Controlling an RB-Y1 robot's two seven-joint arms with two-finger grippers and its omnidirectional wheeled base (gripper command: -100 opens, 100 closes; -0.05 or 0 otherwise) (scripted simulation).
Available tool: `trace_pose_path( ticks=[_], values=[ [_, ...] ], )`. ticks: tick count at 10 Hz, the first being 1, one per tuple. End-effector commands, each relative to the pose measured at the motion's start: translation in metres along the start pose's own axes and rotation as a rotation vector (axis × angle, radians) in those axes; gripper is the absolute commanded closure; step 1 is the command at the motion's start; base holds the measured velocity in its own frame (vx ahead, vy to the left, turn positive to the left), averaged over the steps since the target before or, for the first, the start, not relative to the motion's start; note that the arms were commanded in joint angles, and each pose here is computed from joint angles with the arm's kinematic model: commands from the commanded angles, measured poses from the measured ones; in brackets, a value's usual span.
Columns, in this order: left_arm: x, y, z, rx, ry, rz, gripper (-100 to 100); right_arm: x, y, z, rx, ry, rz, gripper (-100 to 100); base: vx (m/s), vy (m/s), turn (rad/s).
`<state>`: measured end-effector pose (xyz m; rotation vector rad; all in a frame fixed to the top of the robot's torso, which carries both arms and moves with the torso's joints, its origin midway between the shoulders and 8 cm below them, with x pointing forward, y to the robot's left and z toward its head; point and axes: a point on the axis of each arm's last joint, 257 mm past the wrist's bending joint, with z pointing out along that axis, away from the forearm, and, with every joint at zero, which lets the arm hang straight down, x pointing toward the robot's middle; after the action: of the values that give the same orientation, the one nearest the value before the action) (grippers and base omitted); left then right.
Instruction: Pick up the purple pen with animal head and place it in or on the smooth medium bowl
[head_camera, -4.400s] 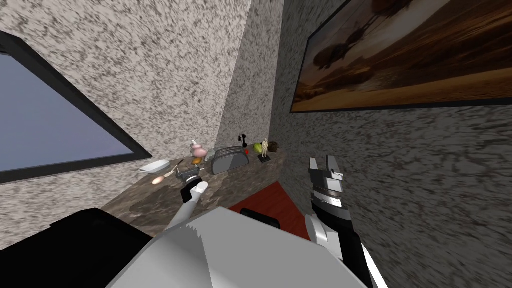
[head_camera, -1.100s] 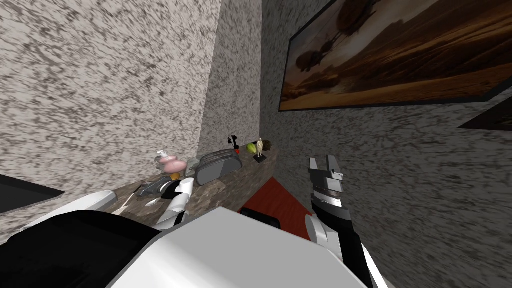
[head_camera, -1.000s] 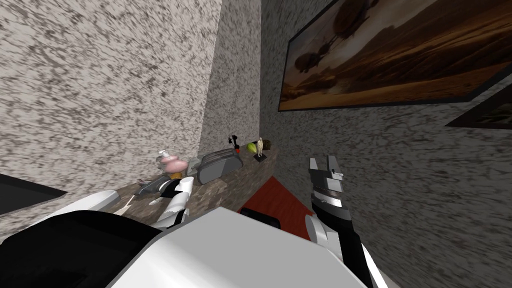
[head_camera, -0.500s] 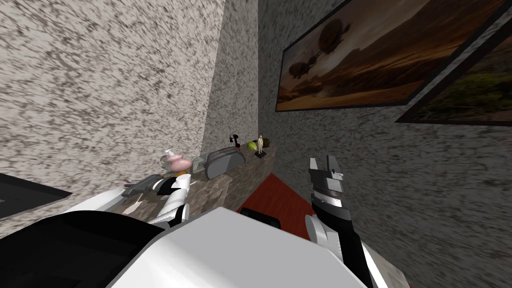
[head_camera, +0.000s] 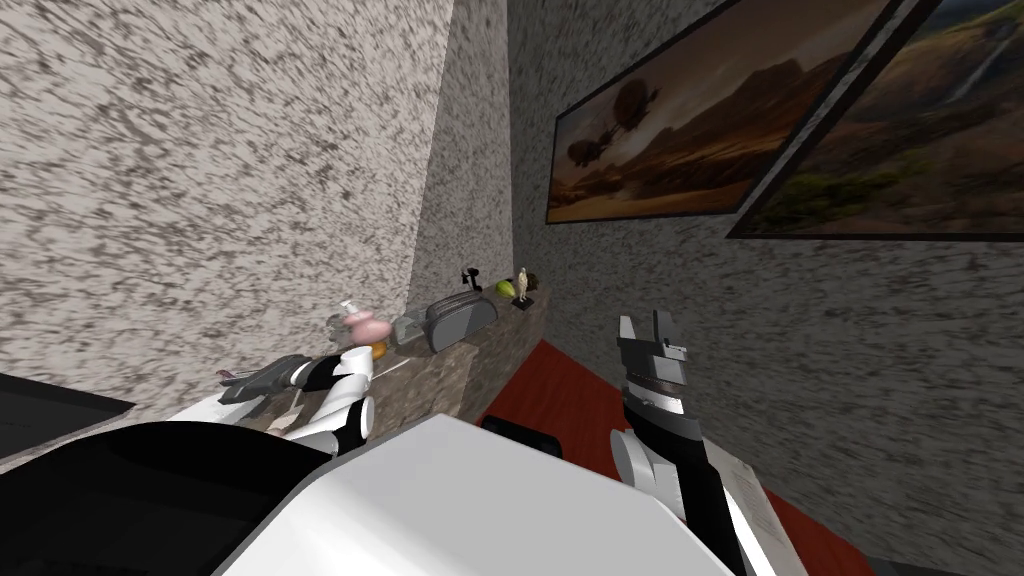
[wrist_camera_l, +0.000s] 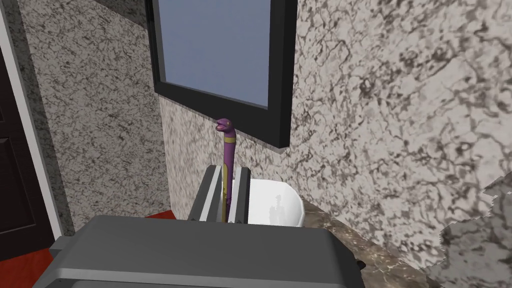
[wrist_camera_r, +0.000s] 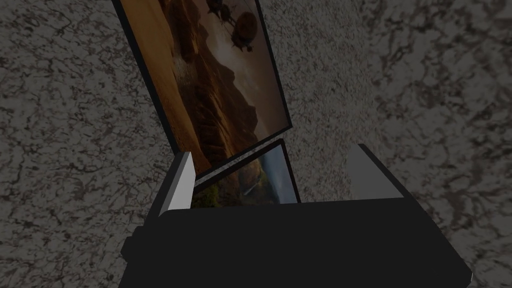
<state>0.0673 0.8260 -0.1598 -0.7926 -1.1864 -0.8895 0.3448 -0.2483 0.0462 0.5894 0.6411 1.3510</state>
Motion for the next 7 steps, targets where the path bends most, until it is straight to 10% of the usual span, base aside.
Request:
trace_pose_path(
  ticks=[1,7],
  values=[
    [-0.003,-0.008,0.007,0.025,-0.025,0.006,100,0.000,0.000,0.000,0.000,0.000,0.000,0,-0.144,0.170,-0.137],
    [-0.020,-0.024,0.027,0.091,-0.112,0.022,100,0.000,0.000,0.000,0.000,0.000,0.000,0,-0.150,0.140,-0.156]
  ],
)
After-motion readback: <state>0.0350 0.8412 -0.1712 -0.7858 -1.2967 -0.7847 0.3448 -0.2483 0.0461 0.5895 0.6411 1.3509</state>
